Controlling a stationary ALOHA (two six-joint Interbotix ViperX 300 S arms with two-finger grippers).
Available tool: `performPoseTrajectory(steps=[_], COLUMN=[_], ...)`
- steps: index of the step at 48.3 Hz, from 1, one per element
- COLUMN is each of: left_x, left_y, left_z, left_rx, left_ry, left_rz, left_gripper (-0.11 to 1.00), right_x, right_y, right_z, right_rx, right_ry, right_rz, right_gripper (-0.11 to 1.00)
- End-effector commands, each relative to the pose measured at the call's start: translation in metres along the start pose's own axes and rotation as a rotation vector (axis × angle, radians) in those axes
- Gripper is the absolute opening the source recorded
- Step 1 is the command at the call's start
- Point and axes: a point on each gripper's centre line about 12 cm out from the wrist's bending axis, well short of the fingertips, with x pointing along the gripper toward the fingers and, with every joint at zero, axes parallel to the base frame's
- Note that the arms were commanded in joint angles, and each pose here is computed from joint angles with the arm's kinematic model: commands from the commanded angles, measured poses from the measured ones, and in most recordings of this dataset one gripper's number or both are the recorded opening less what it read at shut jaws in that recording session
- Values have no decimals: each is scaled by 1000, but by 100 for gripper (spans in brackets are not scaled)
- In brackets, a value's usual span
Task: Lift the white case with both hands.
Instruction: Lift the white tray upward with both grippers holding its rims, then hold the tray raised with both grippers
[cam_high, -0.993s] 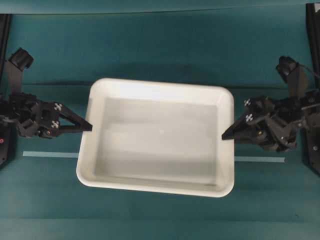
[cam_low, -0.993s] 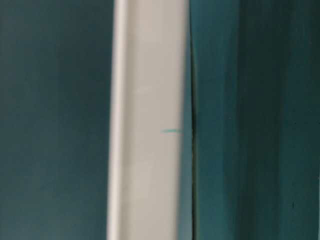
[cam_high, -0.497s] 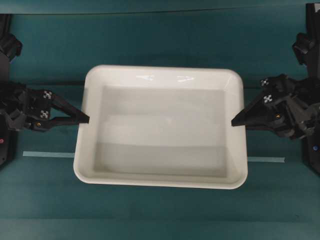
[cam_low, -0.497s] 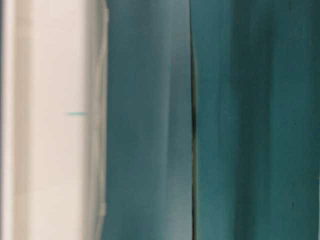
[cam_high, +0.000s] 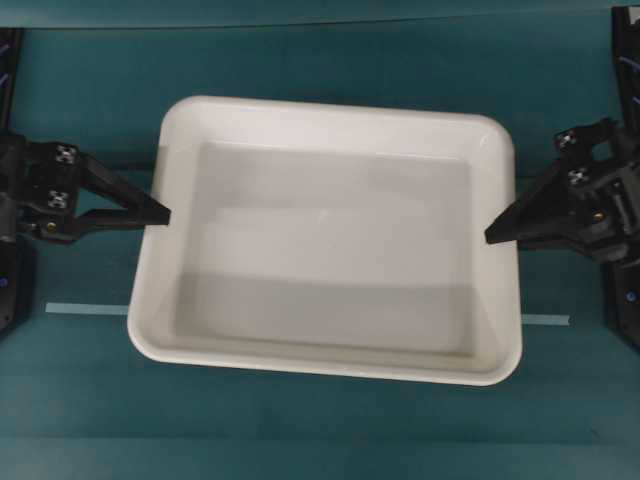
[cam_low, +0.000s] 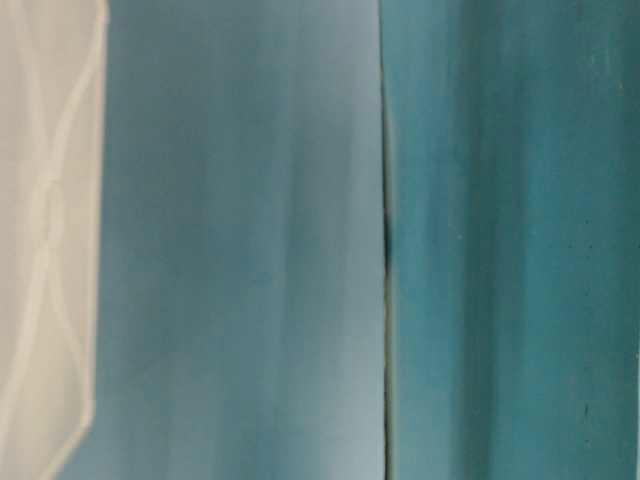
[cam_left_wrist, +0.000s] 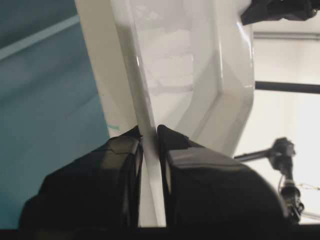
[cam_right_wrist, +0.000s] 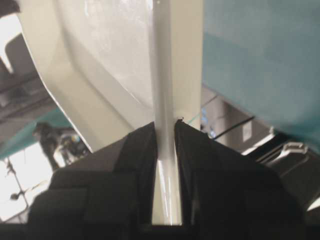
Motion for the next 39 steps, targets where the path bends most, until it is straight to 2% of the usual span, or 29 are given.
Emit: performPoseTrajectory(steps=[1, 7, 13, 21, 28, 39], left_x=[0, -5, -12, -16, -15, -12], left_y=[-27, -39, -53, -69, -73, -71], left_z=[1, 2, 4, 7, 8, 7], left_rx=[14, 17, 14, 14, 14, 17], left_ry=[6, 10, 6, 3, 5, 5], left_rz=[-43, -30, -49, -63, -58, -49], left_gripper=[9, 9, 9, 9, 8, 8], right_x=[-8, -12, -16, -20, -26, -25], right_y=[32, 42, 51, 58, 65, 62], right_z=[-1, -3, -5, -8, -10, -8], right_rx=[-2, -8, -14, -18, -13, -4], right_ry=[-8, -1, 2, 12, 18, 13], right_rz=[69, 84, 105, 101, 110, 98], right_gripper=[12, 12, 12, 12, 12, 12])
